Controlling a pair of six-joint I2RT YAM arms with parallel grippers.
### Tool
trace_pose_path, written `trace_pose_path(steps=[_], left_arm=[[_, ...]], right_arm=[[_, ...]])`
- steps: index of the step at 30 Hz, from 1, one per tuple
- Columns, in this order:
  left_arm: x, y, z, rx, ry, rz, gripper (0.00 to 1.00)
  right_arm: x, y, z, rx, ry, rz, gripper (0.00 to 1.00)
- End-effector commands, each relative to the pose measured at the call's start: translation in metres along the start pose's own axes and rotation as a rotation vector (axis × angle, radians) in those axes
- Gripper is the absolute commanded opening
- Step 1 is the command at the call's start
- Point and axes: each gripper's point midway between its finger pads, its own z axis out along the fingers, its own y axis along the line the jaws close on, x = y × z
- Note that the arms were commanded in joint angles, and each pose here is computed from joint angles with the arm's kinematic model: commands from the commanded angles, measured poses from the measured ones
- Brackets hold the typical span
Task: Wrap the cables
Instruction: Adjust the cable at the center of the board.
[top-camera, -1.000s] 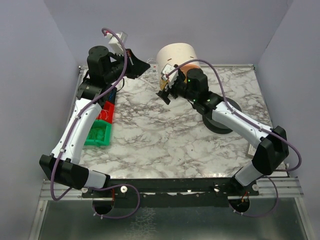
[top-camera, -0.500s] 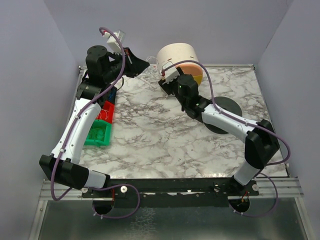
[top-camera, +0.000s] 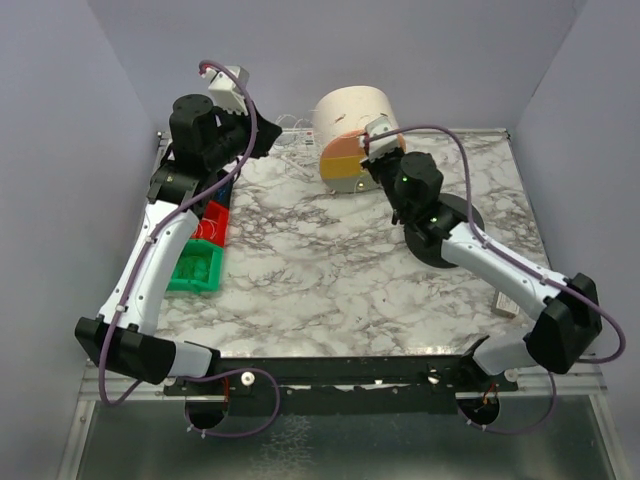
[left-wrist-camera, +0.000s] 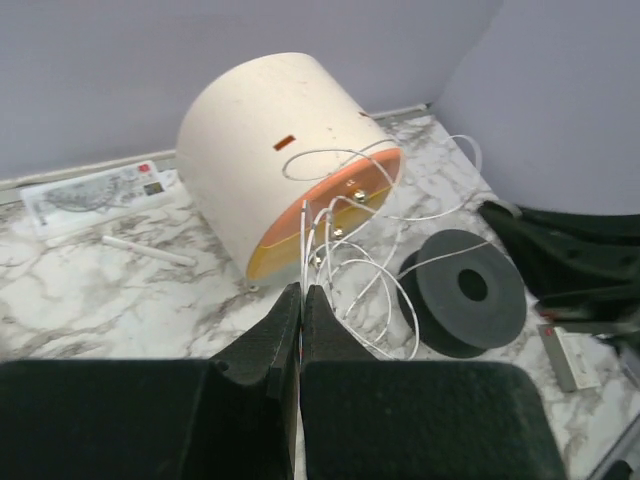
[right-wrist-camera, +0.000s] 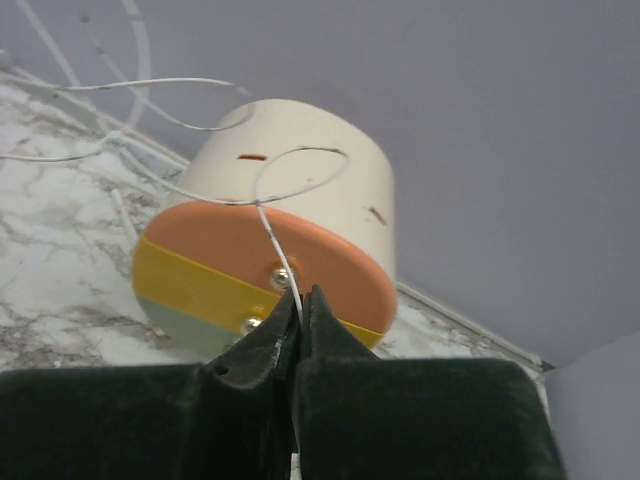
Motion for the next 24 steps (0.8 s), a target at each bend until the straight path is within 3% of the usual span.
trace_pose_path(steps=[1,6,11,21,24], left_arm=[[-0.007,0.034,-0.023,-0.202,-0.031,0.117,0.00],[0.004,0.046,-0.030,-0.247,0.004,0.194,0.00],[0.021,0.044,-0.032,-0.202,0.055,0.258,0.00],[0.012,0.105,-0.064,-0.573,0.019,0.307,0.00],[0.018,0.114,-0.067,-0.617,0.035,0.293,0.12]], right_arm=[[-0.019,-0.064,-0.021,0.125,-0.037,0.030,0.01],[-0.019,-0.128,-0.037,0.236,-0.026,0.070,0.01],[-0.018,-0.162,-0.053,0.318,-0.027,0.067,0.01],[-0.016,-0.224,-0.082,0.473,-0.018,0.121,0.01],[-0.007,-0.242,-0.089,0.501,-0.007,0.141,0.01]])
